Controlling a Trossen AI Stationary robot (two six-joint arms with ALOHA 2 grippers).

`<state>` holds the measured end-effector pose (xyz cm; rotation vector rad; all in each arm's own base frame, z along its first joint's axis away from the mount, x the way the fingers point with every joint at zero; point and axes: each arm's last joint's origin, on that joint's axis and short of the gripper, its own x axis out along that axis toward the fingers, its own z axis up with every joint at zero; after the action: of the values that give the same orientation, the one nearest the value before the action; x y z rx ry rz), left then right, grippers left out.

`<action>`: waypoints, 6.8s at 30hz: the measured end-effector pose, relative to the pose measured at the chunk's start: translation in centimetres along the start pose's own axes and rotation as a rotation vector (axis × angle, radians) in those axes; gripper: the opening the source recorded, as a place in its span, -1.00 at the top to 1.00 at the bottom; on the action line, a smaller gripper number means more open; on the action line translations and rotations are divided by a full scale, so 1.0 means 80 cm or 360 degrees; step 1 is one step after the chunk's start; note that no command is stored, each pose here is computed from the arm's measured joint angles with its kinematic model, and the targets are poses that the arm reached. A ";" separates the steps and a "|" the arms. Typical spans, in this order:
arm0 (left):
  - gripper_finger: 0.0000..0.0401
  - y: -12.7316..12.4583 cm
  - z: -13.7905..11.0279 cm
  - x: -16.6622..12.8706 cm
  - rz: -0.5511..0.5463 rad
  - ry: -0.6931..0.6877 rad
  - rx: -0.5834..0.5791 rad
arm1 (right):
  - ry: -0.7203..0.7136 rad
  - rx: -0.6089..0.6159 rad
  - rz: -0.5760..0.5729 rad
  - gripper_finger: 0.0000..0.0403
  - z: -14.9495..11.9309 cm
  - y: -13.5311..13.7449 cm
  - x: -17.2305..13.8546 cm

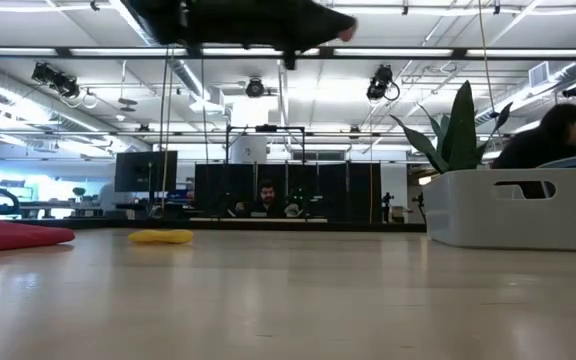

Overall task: Pick and placing Produce into tupperware
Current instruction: Put the peach into the bin, then put the corn into the bin, then return to Home Position

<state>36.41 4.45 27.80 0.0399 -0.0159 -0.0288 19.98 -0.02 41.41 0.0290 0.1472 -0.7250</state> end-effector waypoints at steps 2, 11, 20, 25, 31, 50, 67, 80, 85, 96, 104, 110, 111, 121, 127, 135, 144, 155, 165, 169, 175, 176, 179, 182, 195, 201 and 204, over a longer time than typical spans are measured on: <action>0.86 -0.001 -0.008 0.022 -0.0038 -0.0005 -0.0007 | -0.0012 0.0026 0.0000 0.30 0.001 -0.006 -0.006; 0.84 0.010 -0.059 0.144 -0.0122 0.0176 -0.0081 | 0.0165 0.0012 -0.0024 0.30 -0.020 0.001 0.003; 0.78 0.019 -0.109 0.209 -0.0131 0.0604 -0.0141 | 0.0300 -0.0076 -0.0074 0.30 -0.037 0.008 0.012; 0.66 0.020 -0.129 0.218 -0.0148 0.0754 -0.0104 | 0.0298 -0.0076 -0.0078 0.30 -0.037 0.008 0.012; 0.35 0.021 -0.127 0.218 -0.0080 0.0764 -0.0089 | 0.0295 -0.0074 -0.0081 0.30 -0.036 0.008 0.012; 0.01 0.083 0.041 0.116 0.0211 0.0961 -0.0032 | 0.0508 0.0074 -0.0177 0.30 -0.057 -0.010 -0.017; 0.26 0.107 0.202 -0.105 0.0650 0.1205 -0.0108 | 0.0593 -0.0029 0.0214 0.30 -0.149 0.087 0.054; 0.25 0.087 0.254 -0.172 0.0783 0.0936 -0.0182 | 0.0746 -0.0136 0.0866 0.14 -0.211 0.151 0.176; 0.29 0.085 0.256 -0.174 0.0792 0.0919 -0.0217 | 0.0790 -0.0210 0.1032 -0.02 -0.225 0.169 0.213; 0.29 0.085 0.256 -0.174 0.0794 0.0921 -0.0217 | 0.0794 -0.0299 0.1273 -0.19 -0.265 0.230 0.278; 0.36 0.085 0.255 -0.174 0.0793 0.0924 -0.0212 | 0.0853 -0.0287 0.1262 -0.16 -0.299 0.240 0.316; 0.37 0.085 0.255 -0.174 0.0782 0.0932 -0.0183 | 0.1009 -0.0203 0.1257 -0.16 -0.330 0.230 0.329; 0.36 0.085 0.255 -0.174 0.0779 0.0936 -0.0169 | 0.1006 -0.0202 0.1256 -0.16 -0.332 0.230 0.331; 0.40 0.085 0.256 -0.174 0.0771 0.0940 -0.0146 | 0.0991 -0.0229 0.1257 -0.06 -0.333 0.226 0.334; 0.40 0.085 0.256 -0.174 0.0772 0.0939 -0.0146 | 0.1001 -0.0237 0.1251 0.28 -0.346 0.229 0.337; 0.42 0.085 0.256 -0.174 0.0771 0.0940 -0.0147 | 0.0979 -0.0326 0.1131 0.94 -0.317 0.219 0.330; 0.43 0.085 0.255 -0.174 0.0772 0.0941 -0.0148 | 0.0967 -0.0558 0.0687 0.97 -0.172 0.173 0.251; 0.47 0.085 0.256 -0.174 0.0795 0.0921 -0.0225 | 0.1427 -0.0309 -0.0041 0.97 -0.072 0.041 0.109; 0.49 0.085 0.257 -0.173 0.0796 0.0904 -0.0219 | 0.1786 0.0015 -0.0166 0.98 -0.154 0.006 0.056; 0.50 0.086 0.257 -0.173 0.0797 0.0902 -0.0218 | 0.1896 0.0068 -0.0059 0.98 -0.224 0.010 0.059; 0.49 0.086 0.257 -0.173 0.0796 0.0902 -0.0218 | 0.1943 -0.0071 0.0059 0.72 -0.278 0.005 0.055; 0.49 0.086 0.257 -0.173 0.0796 0.0902 -0.0218 | 0.1957 -0.0080 0.0044 0.66 -0.280 0.003 0.054; 0.49 0.086 0.257 -0.173 0.0796 0.0902 -0.0218 | 0.1928 -0.0083 0.0027 0.49 -0.277 0.003 0.056; 0.49 0.085 0.256 -0.174 0.0793 0.0913 -0.0209 | 0.1878 -0.0061 0.0041 0.36 -0.265 0.008 0.060; 0.53 0.034 0.293 -0.288 0.0975 0.1027 -0.0055 | 0.1147 -0.0066 0.0525 0.26 -0.035 -0.011 -0.007; 0.51 -0.013 0.304 -0.380 0.1048 0.0848 -0.0227 | 0.0692 -0.0153 0.0760 0.26 0.005 -0.066 -0.080; 0.52 -0.041 0.303 -0.433 0.1074 0.0732 -0.0300 | 0.0578 -0.0128 0.0781 0.26 -0.009 -0.090 -0.102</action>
<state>1.33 1.26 51.35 -0.1490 0.4327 0.6532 9.06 0.03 42.04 0.1165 0.4981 -0.2171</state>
